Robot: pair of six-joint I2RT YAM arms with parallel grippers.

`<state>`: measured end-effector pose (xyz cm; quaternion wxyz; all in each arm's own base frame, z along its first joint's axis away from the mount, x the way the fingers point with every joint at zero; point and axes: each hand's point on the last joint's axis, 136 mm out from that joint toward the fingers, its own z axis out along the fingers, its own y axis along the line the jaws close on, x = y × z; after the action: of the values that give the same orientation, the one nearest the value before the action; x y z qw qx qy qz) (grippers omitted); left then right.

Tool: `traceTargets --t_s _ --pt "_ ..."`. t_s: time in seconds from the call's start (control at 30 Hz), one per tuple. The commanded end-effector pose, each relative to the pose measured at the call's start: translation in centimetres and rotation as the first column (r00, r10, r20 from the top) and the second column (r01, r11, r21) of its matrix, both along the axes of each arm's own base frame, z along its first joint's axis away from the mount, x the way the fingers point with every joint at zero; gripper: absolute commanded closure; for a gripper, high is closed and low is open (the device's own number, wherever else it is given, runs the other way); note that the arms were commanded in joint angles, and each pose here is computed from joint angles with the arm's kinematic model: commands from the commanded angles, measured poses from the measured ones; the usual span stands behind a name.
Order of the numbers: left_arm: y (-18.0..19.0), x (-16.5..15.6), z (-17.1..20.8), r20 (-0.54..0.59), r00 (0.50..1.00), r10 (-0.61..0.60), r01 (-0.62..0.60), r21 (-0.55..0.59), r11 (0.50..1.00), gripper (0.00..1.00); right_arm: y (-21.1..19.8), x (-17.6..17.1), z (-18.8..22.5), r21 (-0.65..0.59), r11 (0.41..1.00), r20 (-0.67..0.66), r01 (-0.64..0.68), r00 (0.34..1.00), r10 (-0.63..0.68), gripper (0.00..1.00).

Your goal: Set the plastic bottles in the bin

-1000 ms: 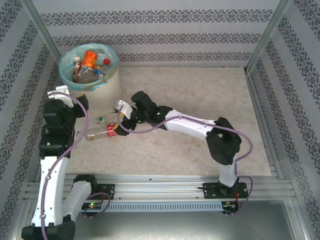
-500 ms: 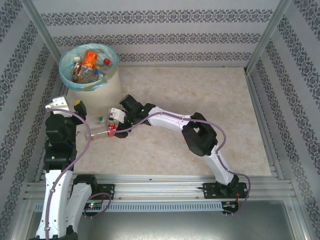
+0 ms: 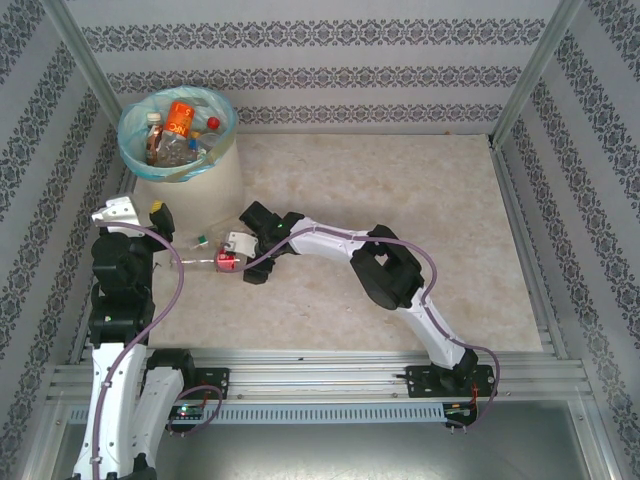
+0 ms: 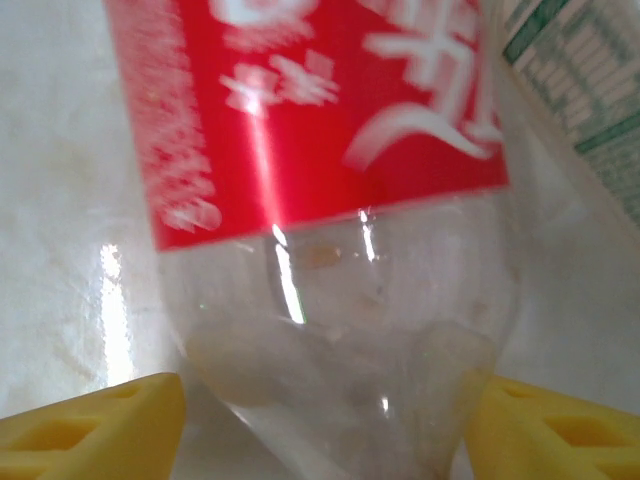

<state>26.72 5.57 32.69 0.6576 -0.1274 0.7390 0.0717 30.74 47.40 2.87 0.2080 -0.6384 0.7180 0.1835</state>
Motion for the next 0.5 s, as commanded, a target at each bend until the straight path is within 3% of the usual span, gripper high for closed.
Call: traceTargets --t_s 0.0,0.47 --pt "-0.5 0.1 1.3 0.049 0.999 -0.024 0.023 0.014 1.000 0.28 -0.4 -0.3 0.0 -0.029 0.999 0.010 -0.030 0.999 0.031 0.34" --pt "-0.5 -0.2 2.9 0.074 0.997 -0.026 0.023 0.037 0.999 0.28 -2.9 -3.0 2.0 -0.044 0.991 0.081 -0.130 0.988 0.133 0.76"
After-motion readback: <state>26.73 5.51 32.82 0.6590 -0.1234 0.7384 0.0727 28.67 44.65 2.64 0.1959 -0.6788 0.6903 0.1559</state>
